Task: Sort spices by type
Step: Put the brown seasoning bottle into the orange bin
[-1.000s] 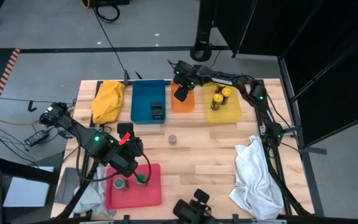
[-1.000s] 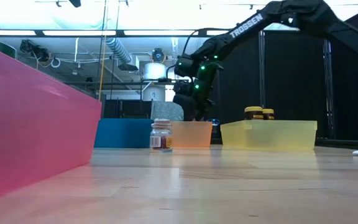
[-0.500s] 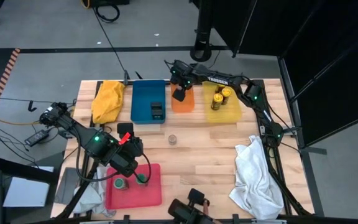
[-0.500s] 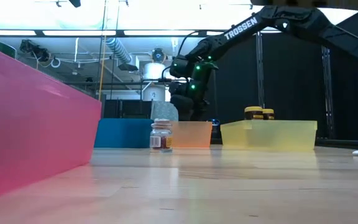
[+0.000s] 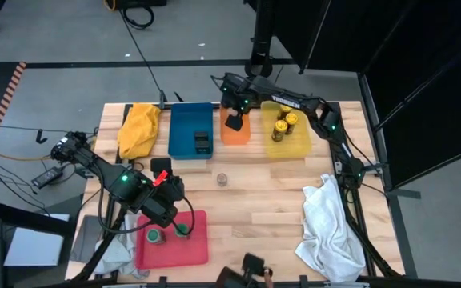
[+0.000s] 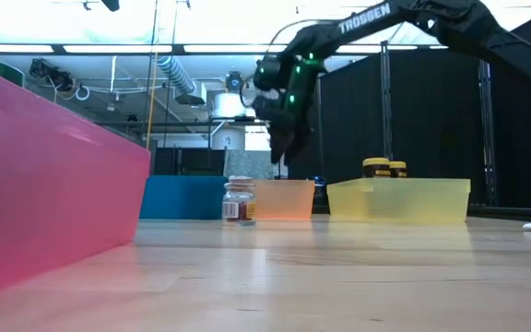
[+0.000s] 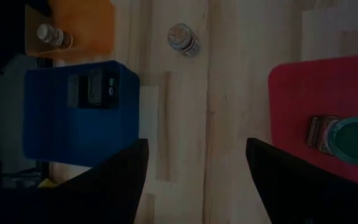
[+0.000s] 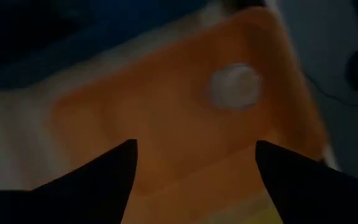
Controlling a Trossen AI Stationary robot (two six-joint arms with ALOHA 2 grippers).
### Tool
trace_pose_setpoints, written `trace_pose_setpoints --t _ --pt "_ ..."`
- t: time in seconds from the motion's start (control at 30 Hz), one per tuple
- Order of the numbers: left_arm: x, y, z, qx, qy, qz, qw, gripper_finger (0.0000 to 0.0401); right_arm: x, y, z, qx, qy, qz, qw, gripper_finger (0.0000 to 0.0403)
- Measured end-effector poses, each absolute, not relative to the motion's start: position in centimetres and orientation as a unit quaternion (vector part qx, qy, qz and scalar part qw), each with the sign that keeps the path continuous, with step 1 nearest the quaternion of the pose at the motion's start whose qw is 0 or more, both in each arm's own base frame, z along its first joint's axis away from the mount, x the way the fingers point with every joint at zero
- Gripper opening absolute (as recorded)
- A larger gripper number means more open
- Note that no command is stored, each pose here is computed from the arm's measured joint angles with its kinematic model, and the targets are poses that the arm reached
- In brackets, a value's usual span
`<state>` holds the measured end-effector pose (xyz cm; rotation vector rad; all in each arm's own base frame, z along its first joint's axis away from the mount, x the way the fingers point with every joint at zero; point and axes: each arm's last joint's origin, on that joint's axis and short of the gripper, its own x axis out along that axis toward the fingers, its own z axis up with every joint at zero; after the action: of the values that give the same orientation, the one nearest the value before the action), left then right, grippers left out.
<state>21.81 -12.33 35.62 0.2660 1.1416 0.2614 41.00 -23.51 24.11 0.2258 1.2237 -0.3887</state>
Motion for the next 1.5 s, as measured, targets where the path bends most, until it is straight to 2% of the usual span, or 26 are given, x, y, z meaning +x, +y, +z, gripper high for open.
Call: trace_pose_setpoints --t 0.1,0.2,0.27,0.43,0.57,0.73,0.87,1.03,1.27,1.5 --pt "21.8 -12.3 35.6 0.124 0.537 0.124 0.825 0.0276 41.1 -21.3 26.0 0.134 0.561 -0.127 0.807 0.0330" --pt "21.8 -12.3 35.6 0.123 0.537 0.124 0.825 0.0276 41.5 -17.8 27.6 0.194 0.544 -0.011 0.816 0.0330" --pt "21.8 -12.3 35.6 0.123 0.537 0.124 0.825 0.0276 42.4 -14.8 27.9 0.199 0.540 0.058 0.816 0.0331" --pt "21.8 -12.3 35.6 0.123 0.537 0.124 0.825 0.0276 44.5 -6.1 27.8 0.071 0.566 0.120 0.813 0.0327" --pt "21.8 -12.3 35.6 0.124 0.538 0.125 0.824 0.0276 44.9 -0.3 26.5 -0.080 0.593 0.098 0.795 0.0320" --pt "21.6 -12.6 35.6 0.128 0.537 0.119 0.825 0.0276 45.1 3.9 24.3 -0.125 0.586 0.106 0.793 0.0314" --pt "21.4 -12.9 35.6 0.129 0.536 0.115 0.827 0.0276 45.3 4.5 22.3 -0.144 0.580 0.101 0.795 0.0313" --pt "21.1 -13.4 35.6 0.127 0.534 0.112 0.829 0.0276 45.7 1.8 21.1 -0.129 0.570 0.068 0.809 0.0316" --pt "20.8 -13.8 35.6 0.132 0.533 0.104 0.829 0.0276 46.3 -0.7 20.9 -0.090 0.546 0.061 0.830 0.0314" --pt "20.8 -13.9 35.6 0.137 0.531 0.103 0.830 0.0276 46.3 -0.5 20.7 -0.072 0.543 0.071 0.833 0.0314"
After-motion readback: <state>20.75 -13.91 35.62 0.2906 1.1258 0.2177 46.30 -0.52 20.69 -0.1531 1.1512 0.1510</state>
